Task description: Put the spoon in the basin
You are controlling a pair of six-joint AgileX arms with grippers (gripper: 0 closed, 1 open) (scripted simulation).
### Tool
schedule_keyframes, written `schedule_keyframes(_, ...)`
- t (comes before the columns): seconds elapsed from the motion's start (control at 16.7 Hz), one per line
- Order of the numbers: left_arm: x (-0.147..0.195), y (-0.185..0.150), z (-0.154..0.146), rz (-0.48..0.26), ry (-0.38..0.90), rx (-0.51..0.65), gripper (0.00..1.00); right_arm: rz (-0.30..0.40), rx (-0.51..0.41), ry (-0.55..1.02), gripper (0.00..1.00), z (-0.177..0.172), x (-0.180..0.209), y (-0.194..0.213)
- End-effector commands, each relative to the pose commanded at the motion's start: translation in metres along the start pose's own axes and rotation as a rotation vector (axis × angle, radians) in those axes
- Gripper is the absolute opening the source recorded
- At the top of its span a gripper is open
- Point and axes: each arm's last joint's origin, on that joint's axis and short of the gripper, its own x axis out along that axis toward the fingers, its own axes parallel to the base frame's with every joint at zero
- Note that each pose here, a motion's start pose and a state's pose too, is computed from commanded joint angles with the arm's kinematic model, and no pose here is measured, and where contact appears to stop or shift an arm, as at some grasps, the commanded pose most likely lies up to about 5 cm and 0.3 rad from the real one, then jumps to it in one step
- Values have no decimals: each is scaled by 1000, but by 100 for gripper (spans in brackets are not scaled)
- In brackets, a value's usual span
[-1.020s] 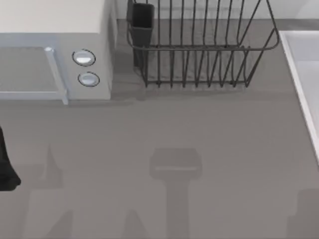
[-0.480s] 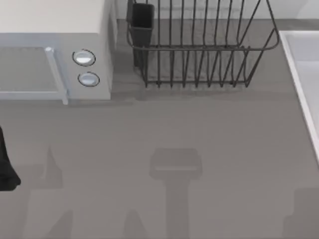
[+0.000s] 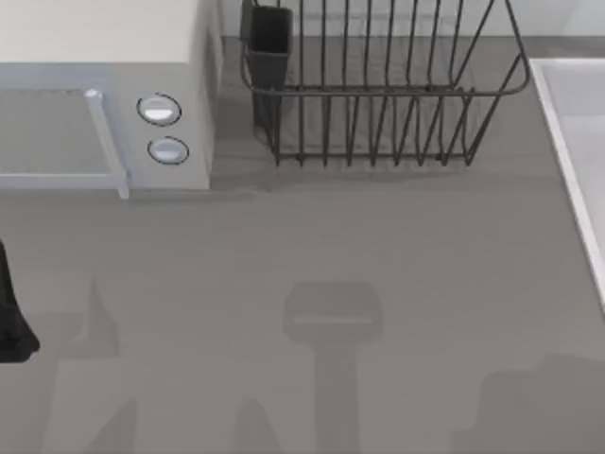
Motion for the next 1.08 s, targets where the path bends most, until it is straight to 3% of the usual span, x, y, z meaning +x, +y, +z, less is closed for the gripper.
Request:
schedule_keyframes(0.6, 0, 0, 0, 0, 0, 0, 100, 1, 2, 9, 0, 12, -16, 0)
schedule_keyframes(0.84, 0, 0, 0, 0, 0, 0, 100, 5, 0, 67, 0, 61, -26, 1)
schedule_keyframes(1.08, 0, 0, 0, 0, 0, 0, 100, 3, -5, 101, 0, 136, -36, 6)
